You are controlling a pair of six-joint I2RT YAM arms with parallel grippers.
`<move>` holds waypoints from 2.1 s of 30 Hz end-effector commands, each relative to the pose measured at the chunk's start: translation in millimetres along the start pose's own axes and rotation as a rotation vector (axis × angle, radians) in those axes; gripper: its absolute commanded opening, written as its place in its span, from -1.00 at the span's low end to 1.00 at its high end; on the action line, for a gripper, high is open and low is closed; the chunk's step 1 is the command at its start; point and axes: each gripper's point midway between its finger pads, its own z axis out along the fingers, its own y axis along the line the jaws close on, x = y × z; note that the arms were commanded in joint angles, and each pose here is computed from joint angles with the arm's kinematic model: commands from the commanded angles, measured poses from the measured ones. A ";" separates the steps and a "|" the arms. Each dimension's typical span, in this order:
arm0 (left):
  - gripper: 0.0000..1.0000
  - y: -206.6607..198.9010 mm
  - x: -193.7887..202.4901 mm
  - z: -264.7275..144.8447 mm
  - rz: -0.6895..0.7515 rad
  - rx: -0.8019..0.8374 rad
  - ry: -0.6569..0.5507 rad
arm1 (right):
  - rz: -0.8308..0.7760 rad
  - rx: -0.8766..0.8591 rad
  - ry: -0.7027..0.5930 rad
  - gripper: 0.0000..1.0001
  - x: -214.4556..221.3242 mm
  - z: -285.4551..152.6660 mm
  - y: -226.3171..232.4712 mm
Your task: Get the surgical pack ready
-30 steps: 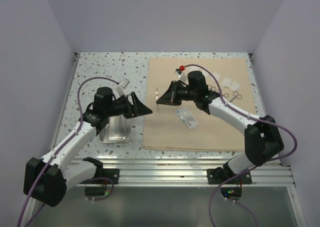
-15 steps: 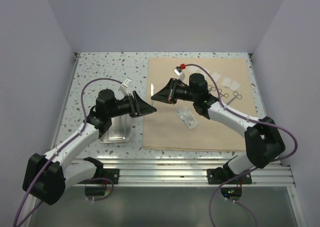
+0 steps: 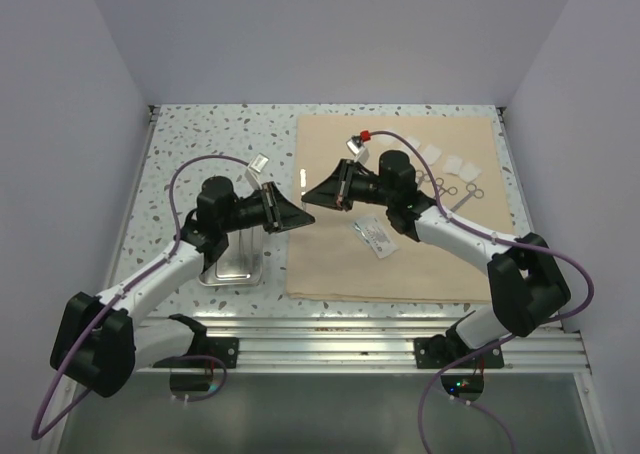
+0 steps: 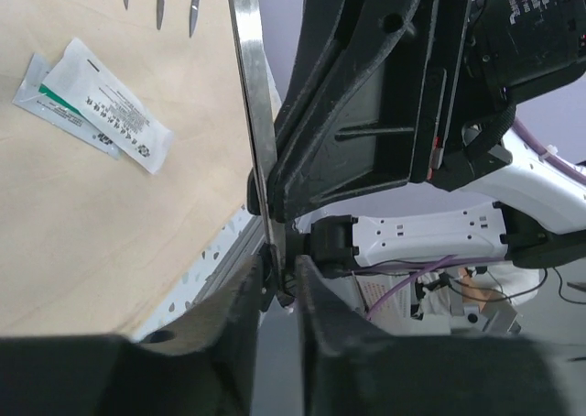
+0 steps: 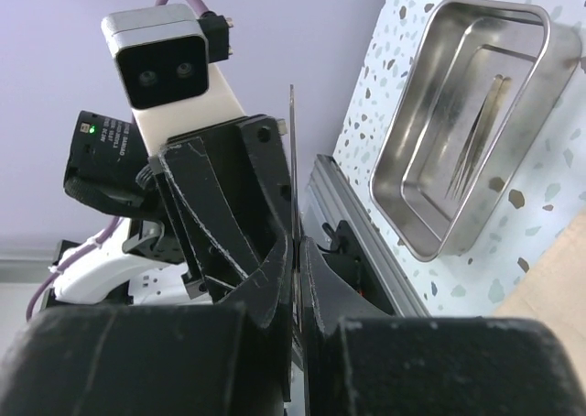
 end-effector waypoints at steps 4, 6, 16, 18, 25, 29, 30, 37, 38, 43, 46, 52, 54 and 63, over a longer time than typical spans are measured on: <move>-1.00 -9.3 -8.5 2.8 0.050 0.046 -0.016 | -0.038 -0.066 0.051 -1.00 11.4 -1.6 19.4; -1.00 -4.8 -9.0 0.9 0.045 0.022 -0.021 | -0.043 -0.046 0.052 -1.00 10.5 0.5 14.5; -1.00 135.6 -1.1 -82.1 -0.076 -0.728 -0.026 | -0.167 0.843 -0.029 0.45 -52.6 -57.9 -101.4; -1.00 155.9 8.2 -104.0 -0.116 -0.867 -0.009 | -0.134 0.934 -0.058 0.44 -66.5 -77.9 -121.1; -1.00 210.3 27.0 -140.5 -0.129 -1.173 0.101 | 0.022 1.213 -0.102 0.37 -114.4 -168.1 -203.2; -1.00 222.2 22.3 -137.6 -0.111 -1.197 0.123 | 0.028 1.357 -0.103 0.28 -132.5 -195.3 -239.1; -1.00 223.9 21.6 -137.6 -0.104 -1.201 0.131 | 0.027 1.373 -0.121 0.24 -141.8 -199.7 -241.3; -0.50 221.4 15.8 -133.7 -0.088 -1.188 0.143 | 0.025 1.512 -0.124 0.13 -169.8 -214.3 -281.2; -0.30 219.6 13.2 -132.7 -0.082 -1.182 0.137 | 0.018 1.517 -0.128 0.12 -173.1 -213.9 -283.3; -0.04 206.2 4.4 -125.7 -0.052 -1.128 0.137 | 0.026 1.540 -0.118 -0.01 -183.7 -207.5 -304.0; 0.12 193.9 -4.7 -119.2 -0.024 -1.077 0.122 | 0.016 1.545 -0.124 -0.07 -188.9 -204.3 -311.7; 0.18 171.4 -24.9 -110.3 0.041 -1.002 0.075 | 0.019 1.567 -0.125 -0.15 -194.1 -205.1 -322.7; 0.17 168.3 -28.4 -108.5 0.052 -0.991 0.073 | 0.024 1.572 -0.122 -0.16 -192.8 -206.2 -324.8; 0.17 159.0 -37.9 -105.0 0.066 -0.972 0.060 | 0.050 1.572 -0.125 -0.20 -181.7 -211.2 -331.2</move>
